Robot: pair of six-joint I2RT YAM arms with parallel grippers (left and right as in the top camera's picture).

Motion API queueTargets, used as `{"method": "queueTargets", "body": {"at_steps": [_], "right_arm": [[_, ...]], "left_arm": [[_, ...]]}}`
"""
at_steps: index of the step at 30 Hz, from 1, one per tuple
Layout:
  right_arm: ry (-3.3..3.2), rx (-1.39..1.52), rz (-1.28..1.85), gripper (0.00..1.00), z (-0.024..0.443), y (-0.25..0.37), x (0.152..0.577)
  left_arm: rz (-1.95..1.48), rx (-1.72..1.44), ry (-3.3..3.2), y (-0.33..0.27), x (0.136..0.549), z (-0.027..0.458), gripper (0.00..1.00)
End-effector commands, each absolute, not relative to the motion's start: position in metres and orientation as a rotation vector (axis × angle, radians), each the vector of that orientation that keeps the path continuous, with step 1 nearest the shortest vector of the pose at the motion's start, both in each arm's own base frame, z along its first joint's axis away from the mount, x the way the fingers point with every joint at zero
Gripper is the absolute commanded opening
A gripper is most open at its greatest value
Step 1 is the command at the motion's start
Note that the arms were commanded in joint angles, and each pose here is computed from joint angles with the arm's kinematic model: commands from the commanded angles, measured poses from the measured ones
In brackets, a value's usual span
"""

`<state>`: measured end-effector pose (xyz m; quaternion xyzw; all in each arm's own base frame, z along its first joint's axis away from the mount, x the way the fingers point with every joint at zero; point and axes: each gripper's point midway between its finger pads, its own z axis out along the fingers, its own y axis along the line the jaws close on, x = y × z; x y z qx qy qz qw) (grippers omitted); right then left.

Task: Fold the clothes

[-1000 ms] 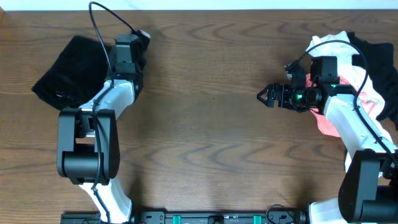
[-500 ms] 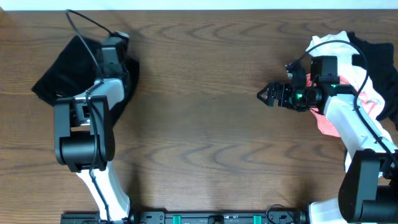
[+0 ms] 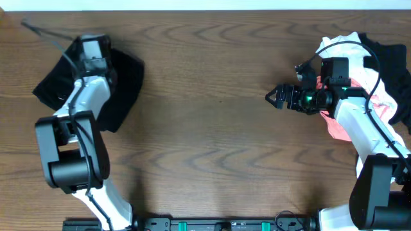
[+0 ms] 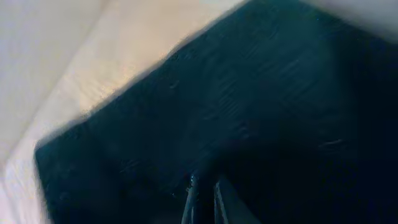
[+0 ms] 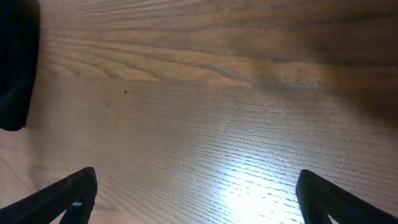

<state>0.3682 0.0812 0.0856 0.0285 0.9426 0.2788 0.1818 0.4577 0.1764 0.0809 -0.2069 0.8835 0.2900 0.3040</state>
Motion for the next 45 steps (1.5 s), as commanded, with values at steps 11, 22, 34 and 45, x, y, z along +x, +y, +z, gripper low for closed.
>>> {"method": "queueTargets", "body": {"at_steps": [11,22,34,45], "right_arm": [[2.647,0.076,0.826,0.99,0.091,0.087,0.368],[2.642,0.072,0.830,0.99,0.091,0.088,0.368],[2.640,0.070,0.839,0.99,0.092,0.089,0.368],[2.654,0.032,0.843,0.99,0.091,0.090,0.363]], "left_arm": [[0.276,-1.065,2.471,0.215,0.410,-0.003,0.13],[0.096,-1.128,2.593,0.185,0.397,-0.033,0.13],[-0.121,-1.149,2.792,0.104,0.380,-0.043,0.11],[-0.159,-1.612,2.607,0.073,0.380,-0.044,0.06]]}}
